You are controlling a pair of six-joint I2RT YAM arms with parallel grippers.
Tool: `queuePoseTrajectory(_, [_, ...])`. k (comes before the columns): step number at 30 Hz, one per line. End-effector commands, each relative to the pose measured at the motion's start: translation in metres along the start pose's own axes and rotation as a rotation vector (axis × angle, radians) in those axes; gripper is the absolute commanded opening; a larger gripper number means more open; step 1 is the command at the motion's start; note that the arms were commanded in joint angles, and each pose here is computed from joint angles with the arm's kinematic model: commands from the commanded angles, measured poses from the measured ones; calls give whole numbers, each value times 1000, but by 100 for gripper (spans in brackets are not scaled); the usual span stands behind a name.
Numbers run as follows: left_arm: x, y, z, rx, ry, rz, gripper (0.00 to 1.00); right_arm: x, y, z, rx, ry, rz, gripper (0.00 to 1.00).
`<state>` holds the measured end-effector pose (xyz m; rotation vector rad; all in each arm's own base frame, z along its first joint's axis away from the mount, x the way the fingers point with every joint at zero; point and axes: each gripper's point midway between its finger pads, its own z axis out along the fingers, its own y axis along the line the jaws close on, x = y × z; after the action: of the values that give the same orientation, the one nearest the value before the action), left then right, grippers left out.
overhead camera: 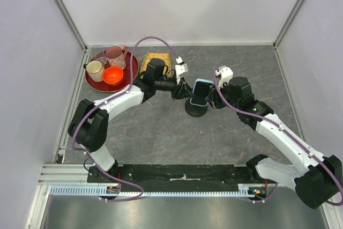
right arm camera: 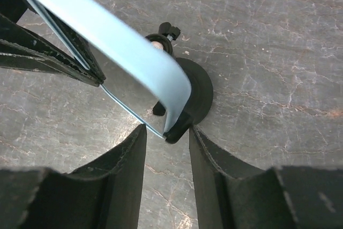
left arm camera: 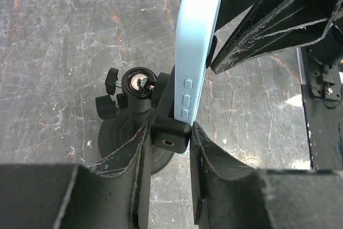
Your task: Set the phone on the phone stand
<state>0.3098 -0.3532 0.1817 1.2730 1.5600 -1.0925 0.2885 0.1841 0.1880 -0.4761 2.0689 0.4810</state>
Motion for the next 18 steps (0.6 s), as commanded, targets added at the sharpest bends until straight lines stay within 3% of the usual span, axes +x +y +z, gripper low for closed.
queuePoseTrajectory(1, [36, 36, 1, -271, 122, -138, 2, -35, 17, -10, -73, -158, 4, 43])
queuePoseTrajectory(9, [62, 28, 7, -271, 106, -64, 2, -47, 19, -26, -67, -228, 67, 41])
queuePoseTrajectory(12, [57, 30, 5, -292, 60, -25, 2, -50, 14, -36, -34, -248, 82, 49])
queuePoseTrajectory(18, [62, 30, 6, -299, 33, 7, 2, -55, 16, -45, -39, -265, 87, 52])
